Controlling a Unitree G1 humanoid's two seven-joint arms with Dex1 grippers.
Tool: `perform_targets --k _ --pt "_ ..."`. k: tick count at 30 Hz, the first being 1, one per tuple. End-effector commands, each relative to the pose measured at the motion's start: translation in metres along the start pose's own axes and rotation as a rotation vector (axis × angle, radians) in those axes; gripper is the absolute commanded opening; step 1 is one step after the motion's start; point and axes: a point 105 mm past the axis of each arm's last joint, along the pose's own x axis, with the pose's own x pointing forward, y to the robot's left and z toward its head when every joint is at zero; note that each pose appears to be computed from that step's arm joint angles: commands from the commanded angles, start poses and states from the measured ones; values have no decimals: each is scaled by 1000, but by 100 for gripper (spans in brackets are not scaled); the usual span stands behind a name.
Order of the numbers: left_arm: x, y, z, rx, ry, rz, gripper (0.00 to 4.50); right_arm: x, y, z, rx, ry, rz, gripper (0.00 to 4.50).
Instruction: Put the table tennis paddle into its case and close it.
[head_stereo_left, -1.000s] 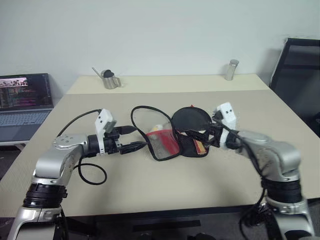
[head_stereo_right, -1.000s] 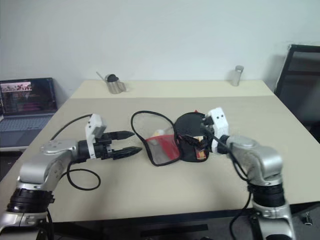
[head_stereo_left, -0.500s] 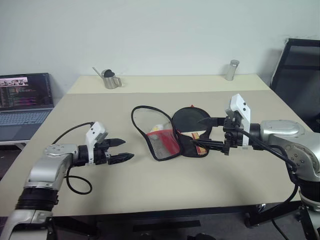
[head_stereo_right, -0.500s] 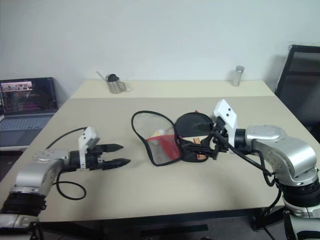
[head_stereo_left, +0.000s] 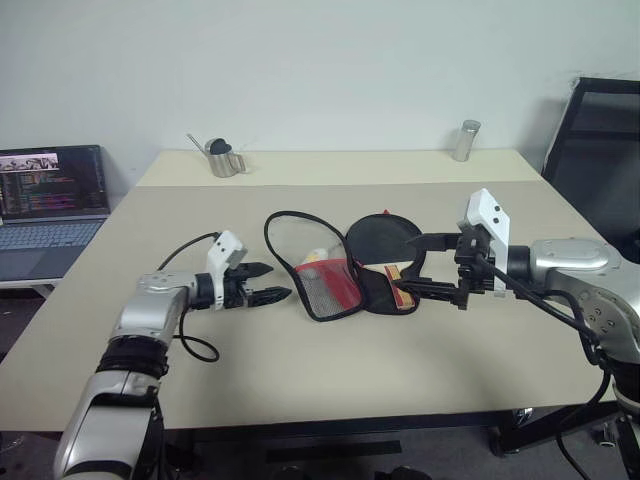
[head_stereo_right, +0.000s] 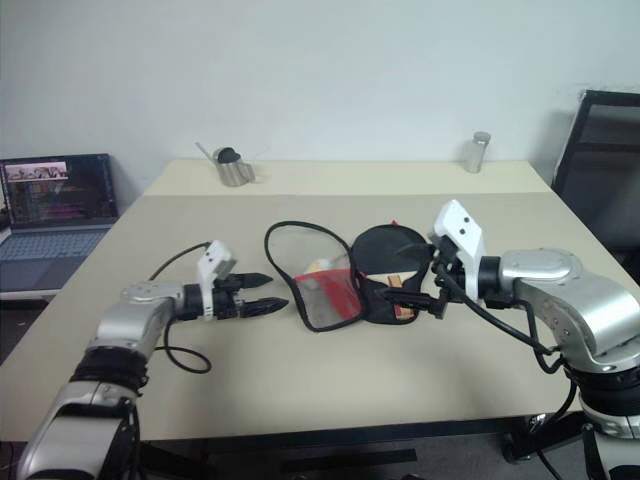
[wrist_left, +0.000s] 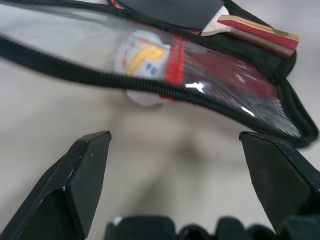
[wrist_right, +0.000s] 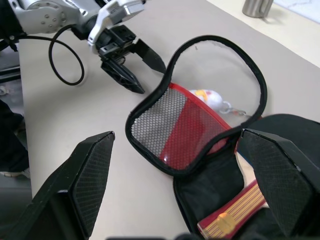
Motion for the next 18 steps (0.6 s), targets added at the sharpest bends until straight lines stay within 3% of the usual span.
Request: perform_targets --k 1,5,10,18 --pt "17 0 23 82 -10 -44 450 -9 -2 11 -54 -28 -35 447" --pt "30 -3 18 145 48 -79 450 -12 -1 11 -48 -26 -49 447" --pt "46 -8 34 209 13 -107 450 -17 1 7 -36 -15 -78 447" --pt "59 -54 109 311 -190 -367 450 -41 -6 14 -54 18 -131 447"
